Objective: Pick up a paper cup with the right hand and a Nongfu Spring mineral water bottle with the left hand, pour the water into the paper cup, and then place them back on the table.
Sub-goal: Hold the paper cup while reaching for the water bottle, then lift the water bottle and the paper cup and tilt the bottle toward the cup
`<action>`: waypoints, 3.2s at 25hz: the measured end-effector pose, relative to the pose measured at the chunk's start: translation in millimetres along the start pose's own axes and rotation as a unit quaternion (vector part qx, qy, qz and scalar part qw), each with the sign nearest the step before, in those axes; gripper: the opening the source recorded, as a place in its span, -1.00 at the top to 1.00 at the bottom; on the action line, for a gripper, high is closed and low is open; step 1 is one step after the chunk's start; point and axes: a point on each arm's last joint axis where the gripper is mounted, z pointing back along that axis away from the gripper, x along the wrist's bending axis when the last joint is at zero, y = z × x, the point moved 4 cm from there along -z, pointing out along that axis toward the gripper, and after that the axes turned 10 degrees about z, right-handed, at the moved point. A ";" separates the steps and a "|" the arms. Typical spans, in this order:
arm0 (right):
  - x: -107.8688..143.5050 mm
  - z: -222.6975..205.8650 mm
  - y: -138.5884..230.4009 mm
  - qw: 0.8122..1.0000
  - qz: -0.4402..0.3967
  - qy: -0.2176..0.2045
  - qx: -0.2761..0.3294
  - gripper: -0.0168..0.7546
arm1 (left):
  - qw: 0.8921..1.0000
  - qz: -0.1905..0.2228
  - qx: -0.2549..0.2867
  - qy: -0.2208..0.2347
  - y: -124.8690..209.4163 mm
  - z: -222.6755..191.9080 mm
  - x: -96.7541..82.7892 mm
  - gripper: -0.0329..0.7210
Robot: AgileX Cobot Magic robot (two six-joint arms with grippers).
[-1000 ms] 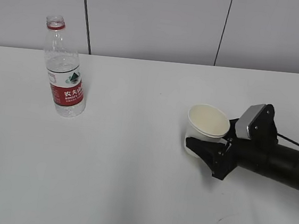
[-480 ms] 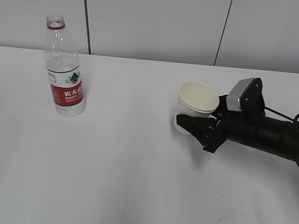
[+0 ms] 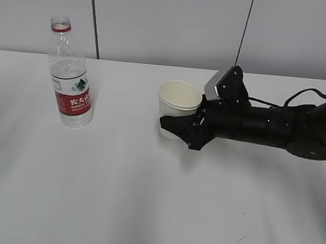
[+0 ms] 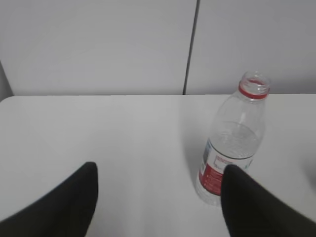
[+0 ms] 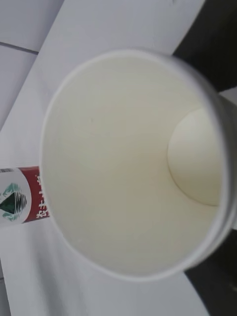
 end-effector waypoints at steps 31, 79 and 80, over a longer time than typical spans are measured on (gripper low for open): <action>-1.6 -7.0 -5.0 1.000 -0.018 -0.001 0.009 -0.40 | 0.991 0.031 -0.016 0.126 121.6 -139.3 -54.9 -0.87; -2.2 -6.9 -3.2 1.000 -0.021 0.002 0.015 -0.40 | 0.988 0.023 -0.057 0.141 151.7 -236.7 -69.6 -0.52; -2.2 -6.9 -3.2 1.000 -0.021 0.002 0.015 -0.40 | 0.988 0.023 -0.060 0.142 151.1 -236.5 -69.7 -0.51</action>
